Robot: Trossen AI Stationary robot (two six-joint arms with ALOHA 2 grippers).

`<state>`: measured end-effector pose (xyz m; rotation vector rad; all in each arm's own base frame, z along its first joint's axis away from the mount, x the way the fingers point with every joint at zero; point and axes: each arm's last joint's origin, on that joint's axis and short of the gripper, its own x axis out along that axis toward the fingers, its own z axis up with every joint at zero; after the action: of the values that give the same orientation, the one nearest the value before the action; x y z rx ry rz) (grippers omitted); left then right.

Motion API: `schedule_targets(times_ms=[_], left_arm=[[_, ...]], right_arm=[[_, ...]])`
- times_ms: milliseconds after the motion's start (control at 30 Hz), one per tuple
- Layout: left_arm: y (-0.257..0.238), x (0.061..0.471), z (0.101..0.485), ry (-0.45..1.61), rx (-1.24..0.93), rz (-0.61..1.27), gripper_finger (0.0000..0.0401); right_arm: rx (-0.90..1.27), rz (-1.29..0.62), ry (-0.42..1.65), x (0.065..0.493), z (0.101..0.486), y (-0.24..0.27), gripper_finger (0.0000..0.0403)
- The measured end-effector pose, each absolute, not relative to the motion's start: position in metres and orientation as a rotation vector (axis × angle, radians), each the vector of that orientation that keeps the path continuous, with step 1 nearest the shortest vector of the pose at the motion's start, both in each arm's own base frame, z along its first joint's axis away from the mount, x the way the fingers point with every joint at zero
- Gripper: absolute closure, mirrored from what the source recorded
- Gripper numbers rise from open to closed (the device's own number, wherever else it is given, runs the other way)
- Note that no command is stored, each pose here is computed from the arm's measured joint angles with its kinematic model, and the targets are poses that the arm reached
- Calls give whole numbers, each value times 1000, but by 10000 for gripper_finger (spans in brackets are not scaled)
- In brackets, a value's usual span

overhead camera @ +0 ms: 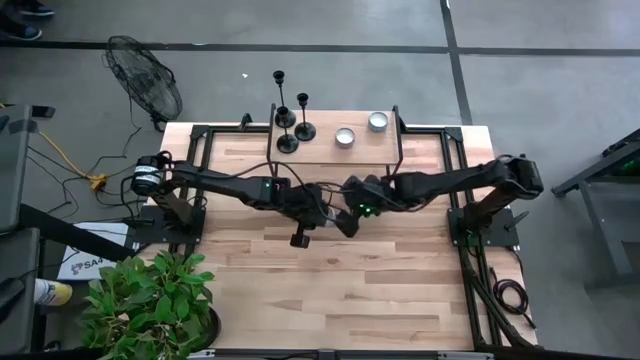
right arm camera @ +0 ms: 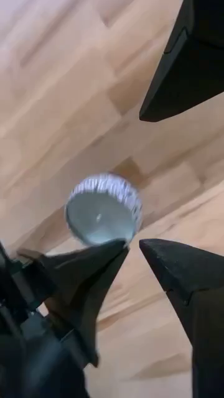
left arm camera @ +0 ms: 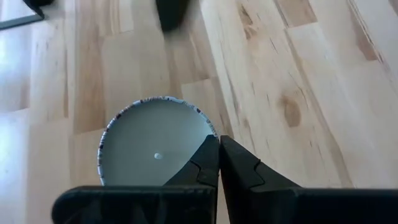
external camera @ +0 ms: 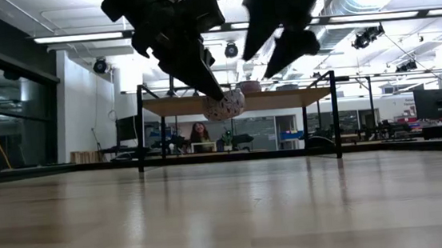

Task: Pick & Place candle stick holders
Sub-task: Put the white scented candle on the shelf

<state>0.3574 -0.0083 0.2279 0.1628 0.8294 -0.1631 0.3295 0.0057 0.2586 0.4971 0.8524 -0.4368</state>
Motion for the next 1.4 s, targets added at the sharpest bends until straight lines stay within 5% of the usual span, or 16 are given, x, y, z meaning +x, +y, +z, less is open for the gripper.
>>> schedule_targets(times_ms=[467, 1400], left_arm=[[-12, 361, 232, 772, 12, -204, 401], [-2, 367, 240, 675, -47, -236, 401]], right_arm=[[3, -415, 870, 310, 269, 50, 84], [-53, -158, 898, 328, 255, 54, 84]])
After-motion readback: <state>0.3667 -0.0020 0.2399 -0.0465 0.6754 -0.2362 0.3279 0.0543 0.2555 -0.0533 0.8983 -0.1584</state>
